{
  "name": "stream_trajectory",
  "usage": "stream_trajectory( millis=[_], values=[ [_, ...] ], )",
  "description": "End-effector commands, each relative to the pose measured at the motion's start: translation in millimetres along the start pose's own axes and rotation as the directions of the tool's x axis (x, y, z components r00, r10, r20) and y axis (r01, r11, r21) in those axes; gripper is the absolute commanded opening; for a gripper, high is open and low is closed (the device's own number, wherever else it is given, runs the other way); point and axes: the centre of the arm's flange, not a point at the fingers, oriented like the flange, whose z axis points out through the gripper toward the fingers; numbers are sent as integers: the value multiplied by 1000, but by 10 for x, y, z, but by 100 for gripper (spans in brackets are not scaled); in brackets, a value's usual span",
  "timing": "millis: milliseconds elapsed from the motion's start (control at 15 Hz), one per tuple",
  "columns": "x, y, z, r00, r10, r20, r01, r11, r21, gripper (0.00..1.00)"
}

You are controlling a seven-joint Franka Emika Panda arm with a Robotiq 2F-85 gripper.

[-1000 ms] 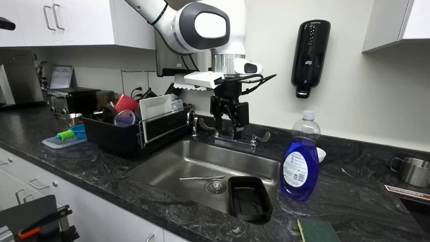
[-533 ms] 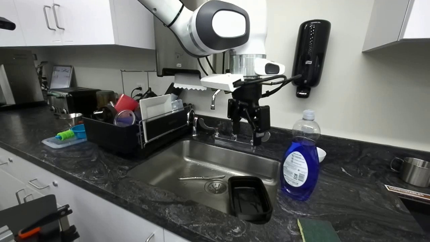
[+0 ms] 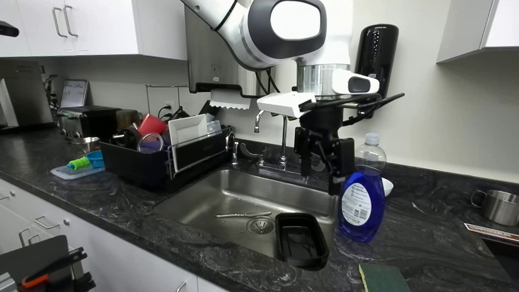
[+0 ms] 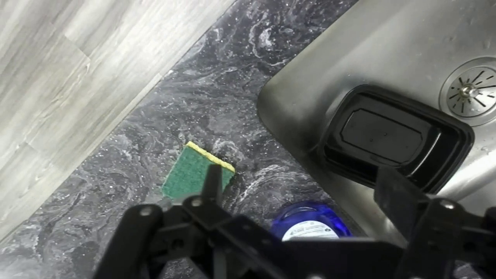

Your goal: Use the sponge to wipe the counter.

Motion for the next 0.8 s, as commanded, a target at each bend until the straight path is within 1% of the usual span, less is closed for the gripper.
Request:
stream_trajectory(
  millis=[0, 200, 333, 400, 467, 733],
  values=[
    [58, 232, 78, 999, 51, 10, -51, 998, -23, 100],
    [73, 485, 208, 993, 120, 5, -120, 992, -32, 100],
    [107, 624, 270, 982, 191, 1, -191, 981, -35, 100],
    [85, 637, 271, 977, 213, -5, -213, 976, -43, 100],
    [19, 634, 249, 985, 172, 11, -172, 984, -37, 100],
    [47, 638, 257, 979, 203, 3, -203, 978, -40, 100]
  ],
)
